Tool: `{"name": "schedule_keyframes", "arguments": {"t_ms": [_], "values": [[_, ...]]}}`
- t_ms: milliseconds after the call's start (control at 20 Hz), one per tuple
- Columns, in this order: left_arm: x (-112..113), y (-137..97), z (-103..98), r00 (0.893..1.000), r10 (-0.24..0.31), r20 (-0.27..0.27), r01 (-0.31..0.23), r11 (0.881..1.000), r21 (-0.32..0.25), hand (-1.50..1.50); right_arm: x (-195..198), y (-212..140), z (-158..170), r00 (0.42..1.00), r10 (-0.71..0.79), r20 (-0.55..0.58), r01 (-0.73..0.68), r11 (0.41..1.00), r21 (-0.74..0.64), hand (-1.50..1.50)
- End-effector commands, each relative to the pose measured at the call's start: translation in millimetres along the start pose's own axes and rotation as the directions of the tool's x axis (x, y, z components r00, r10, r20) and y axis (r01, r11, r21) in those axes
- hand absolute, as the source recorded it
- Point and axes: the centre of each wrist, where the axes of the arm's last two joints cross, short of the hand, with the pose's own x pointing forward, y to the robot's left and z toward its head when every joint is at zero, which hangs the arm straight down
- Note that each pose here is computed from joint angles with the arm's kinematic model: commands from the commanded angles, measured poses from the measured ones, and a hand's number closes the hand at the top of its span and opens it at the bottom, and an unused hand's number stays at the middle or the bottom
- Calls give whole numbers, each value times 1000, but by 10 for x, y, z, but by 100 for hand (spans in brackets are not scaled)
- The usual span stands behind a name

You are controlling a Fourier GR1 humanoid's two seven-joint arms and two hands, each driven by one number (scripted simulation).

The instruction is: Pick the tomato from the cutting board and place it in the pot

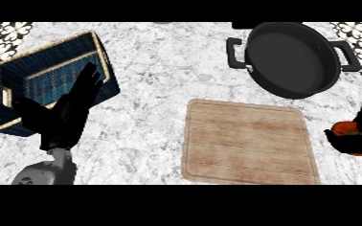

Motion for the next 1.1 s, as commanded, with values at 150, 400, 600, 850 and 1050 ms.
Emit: {"name": "schedule_keyframes", "arguments": {"t_ms": [150,400,600,850,1050], "values": [[38,-40,-4,1000,10,-2,-10,1000,6,0,-114,-780,156,988,-88,126,109,981,-163,150],[101,-50,-57,1000,-8,4,8,1000,3,0,57,-1313,290,965,-67,255,148,938,-313,150],[-42,-54,-68,1000,-7,8,7,1000,-17,0,270,-1761,453,922,-107,371,241,910,-337,150],[68,-53,4,1000,10,-9,-10,1000,-21,0,736,-1924,181,908,-177,380,303,904,-301,150],[191,-172,-244,1000,5,2,-5,1000,-10,0,888,-2073,8,909,-201,364,305,917,-256,150]]}}
